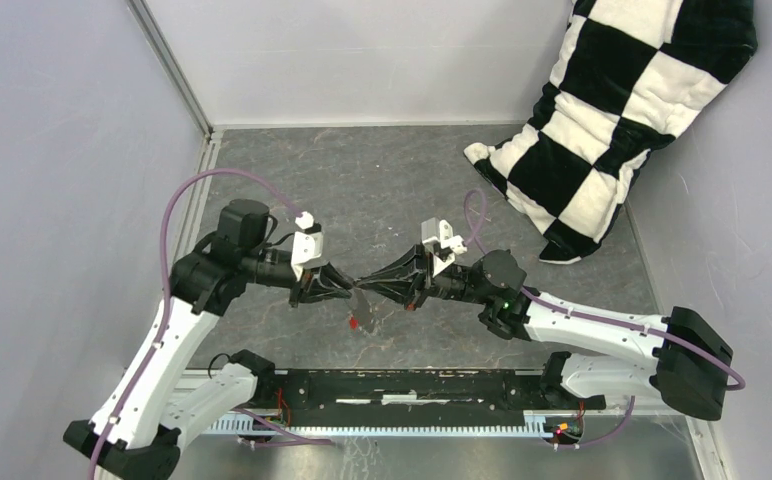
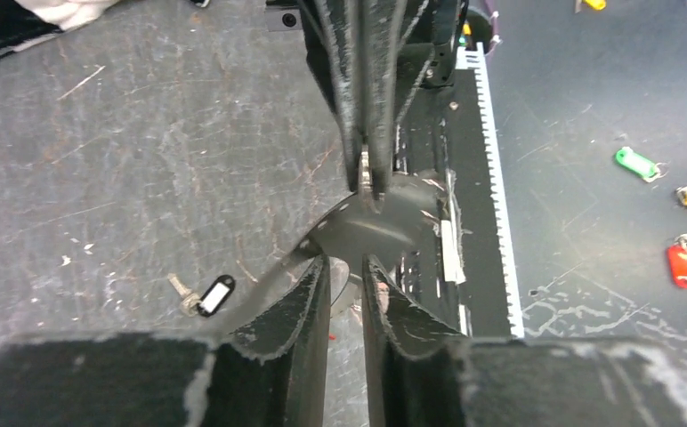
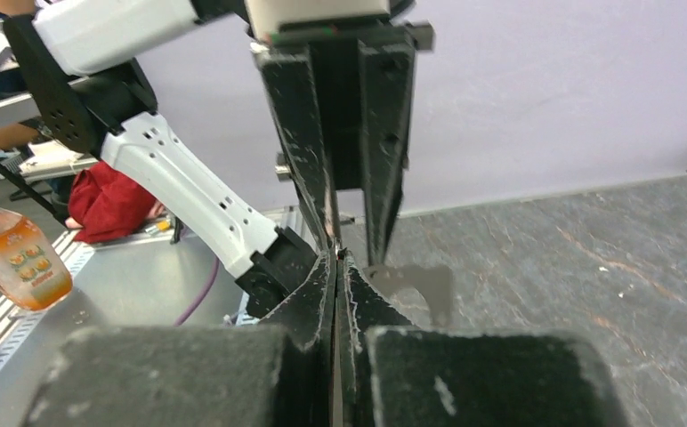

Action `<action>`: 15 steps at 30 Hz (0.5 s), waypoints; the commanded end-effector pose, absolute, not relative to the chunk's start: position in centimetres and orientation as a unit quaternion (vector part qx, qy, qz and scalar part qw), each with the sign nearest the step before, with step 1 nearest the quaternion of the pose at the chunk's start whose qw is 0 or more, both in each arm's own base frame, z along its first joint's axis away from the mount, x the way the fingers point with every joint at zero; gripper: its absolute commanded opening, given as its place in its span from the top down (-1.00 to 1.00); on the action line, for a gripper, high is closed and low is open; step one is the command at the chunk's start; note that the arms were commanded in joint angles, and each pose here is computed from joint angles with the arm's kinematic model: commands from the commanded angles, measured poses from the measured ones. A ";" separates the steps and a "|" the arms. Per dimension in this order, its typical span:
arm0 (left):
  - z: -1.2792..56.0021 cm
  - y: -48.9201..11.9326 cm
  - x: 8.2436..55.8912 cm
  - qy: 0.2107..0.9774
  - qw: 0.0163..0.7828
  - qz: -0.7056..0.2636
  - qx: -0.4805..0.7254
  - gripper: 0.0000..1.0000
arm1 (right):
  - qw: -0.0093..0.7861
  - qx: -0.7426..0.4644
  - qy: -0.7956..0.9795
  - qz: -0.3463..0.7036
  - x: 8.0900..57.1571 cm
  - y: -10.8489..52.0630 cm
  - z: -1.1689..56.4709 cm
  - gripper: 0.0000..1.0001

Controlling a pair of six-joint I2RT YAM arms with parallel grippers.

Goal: Put the keys on the keyring

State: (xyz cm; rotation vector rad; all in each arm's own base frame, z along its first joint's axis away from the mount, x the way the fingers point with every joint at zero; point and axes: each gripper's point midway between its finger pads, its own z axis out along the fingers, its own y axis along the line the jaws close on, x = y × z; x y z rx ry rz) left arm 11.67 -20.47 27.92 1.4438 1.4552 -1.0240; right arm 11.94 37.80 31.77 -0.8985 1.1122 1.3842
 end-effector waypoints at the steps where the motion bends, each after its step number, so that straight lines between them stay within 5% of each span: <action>1: 29.0 -21.3 10.8 0.565 0.395 -0.455 0.564 0.43 | 0.565 -0.367 0.407 0.617 10.6 37.4 35.3 0.99; 6: 30.5 -21.6 10.2 0.540 0.402 -0.471 0.570 0.24 | 0.562 -0.375 0.412 0.612 10.6 37.8 34.8 0.99; 15: 32.5 -21.3 8.0 0.492 0.419 -0.489 0.586 0.23 | 0.565 -0.390 0.426 0.589 10.6 38.2 33.8 0.99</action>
